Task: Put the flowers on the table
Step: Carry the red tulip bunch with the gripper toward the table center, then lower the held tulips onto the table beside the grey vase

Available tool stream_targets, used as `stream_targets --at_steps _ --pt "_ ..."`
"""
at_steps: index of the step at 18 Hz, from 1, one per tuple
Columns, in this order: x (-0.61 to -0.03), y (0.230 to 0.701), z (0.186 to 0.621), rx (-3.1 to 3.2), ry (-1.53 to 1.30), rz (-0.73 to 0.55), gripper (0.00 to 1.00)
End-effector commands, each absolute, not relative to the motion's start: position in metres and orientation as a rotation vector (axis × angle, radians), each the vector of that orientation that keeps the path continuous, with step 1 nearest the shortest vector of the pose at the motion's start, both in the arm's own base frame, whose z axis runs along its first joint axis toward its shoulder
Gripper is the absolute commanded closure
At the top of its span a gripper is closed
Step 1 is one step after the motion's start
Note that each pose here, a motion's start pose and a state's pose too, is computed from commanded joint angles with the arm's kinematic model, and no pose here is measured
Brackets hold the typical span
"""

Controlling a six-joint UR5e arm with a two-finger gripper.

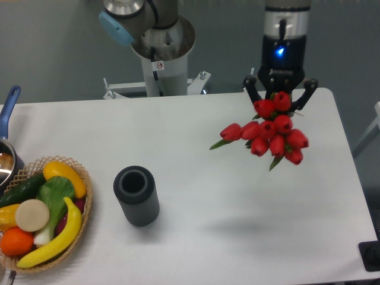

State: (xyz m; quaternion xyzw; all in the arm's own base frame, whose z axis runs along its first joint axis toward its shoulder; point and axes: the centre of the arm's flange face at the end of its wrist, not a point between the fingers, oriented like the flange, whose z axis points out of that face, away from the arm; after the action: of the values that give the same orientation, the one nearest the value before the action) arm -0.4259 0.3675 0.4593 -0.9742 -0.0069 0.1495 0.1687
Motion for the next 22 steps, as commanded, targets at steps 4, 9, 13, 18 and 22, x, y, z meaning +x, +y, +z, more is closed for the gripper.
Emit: stream_targets --at_steps 4,9,13,18,22 --pt "-0.420 0.380 0.428 -2.918 0.115 0.435 0.61" --pt "-0.422 0.387 0.399 -3.048 0.224 0.406 0.61" --pt "-0.426 0.399 0.357 -3.192 0.301 0.412 0.61" --pt "-0.430 0.416 0.321 -3.286 0.369 0.387 0.61" --pt "-0.432 0.423 0.300 -3.308 0.394 0.353 0.61"
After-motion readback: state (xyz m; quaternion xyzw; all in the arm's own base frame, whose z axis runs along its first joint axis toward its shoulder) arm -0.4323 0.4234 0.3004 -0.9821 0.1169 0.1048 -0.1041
